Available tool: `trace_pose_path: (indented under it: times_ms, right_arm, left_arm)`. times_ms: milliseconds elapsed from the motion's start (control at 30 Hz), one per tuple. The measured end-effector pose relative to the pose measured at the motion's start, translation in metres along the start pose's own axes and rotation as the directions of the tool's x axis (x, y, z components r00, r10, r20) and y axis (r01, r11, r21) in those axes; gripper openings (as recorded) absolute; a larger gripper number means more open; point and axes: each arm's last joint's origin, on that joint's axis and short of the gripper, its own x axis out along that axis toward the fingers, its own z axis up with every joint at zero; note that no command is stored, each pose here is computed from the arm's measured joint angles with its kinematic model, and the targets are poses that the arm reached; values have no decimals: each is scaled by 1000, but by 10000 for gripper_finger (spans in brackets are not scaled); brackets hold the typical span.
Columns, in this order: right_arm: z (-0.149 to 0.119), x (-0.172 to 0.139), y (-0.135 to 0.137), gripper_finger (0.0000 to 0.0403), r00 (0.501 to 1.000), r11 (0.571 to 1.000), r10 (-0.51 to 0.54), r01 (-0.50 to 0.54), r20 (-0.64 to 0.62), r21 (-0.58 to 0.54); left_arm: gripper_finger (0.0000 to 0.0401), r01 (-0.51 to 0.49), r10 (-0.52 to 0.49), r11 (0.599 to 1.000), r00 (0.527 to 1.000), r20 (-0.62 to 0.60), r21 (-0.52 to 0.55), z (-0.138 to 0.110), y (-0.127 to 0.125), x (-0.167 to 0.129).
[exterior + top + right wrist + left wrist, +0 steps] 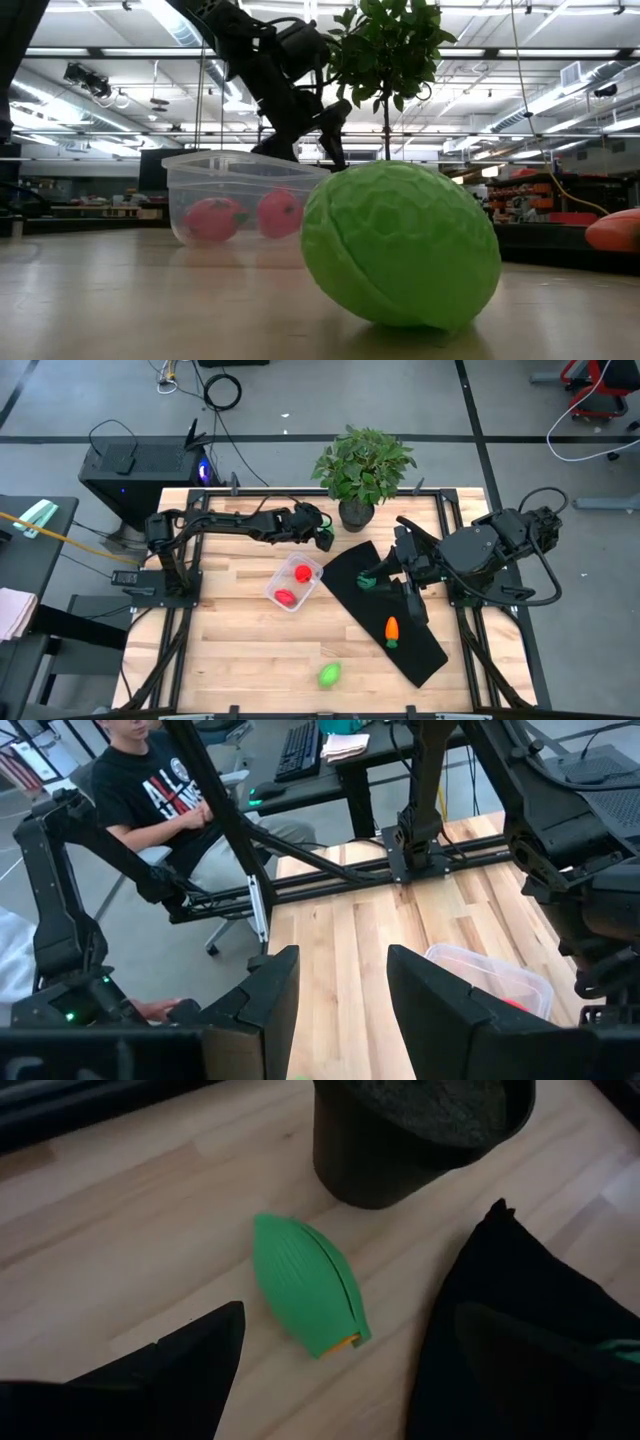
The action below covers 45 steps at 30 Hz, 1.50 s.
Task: Pick and placing Produce into tupperware
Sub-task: Put the green corn into the transparent bin
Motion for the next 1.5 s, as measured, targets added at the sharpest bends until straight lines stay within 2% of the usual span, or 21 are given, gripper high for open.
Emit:
trace_pose_path:
  times_ms: [233, 467, 800, 1067, 1500]
  right_arm:
    - [0, 0, 0, 160, 1000, 1000, 0, 0, 0, 2]
    - [0, 0, 0, 160, 1000, 1000, 1, -1, -1, 3]
    - [0, 0, 0, 160, 1000, 1000, 1, -1, 0, 7]
    - [1, 0, 0, 160, 1000, 1000, 3, -3, 4, 13]
    - [1, 0, 0, 160, 1000, 999, 4, -4, 7, 39]
  left_arm:
    - [371, -3, 1, 999, 999, -47, -43, -9, 1, 15]
    - [371, 26, -26, 997, 1000, -10, -71, -6, -2, 17]
    - [371, 11, -16, 995, 999, -52, -97, -16, 0, 30]
    - [371, 49, -47, 991, 999, 12, -125, -6, 1, 32]
    - [369, 63, -68, 989, 997, -29, -134, -12, 7, 48]
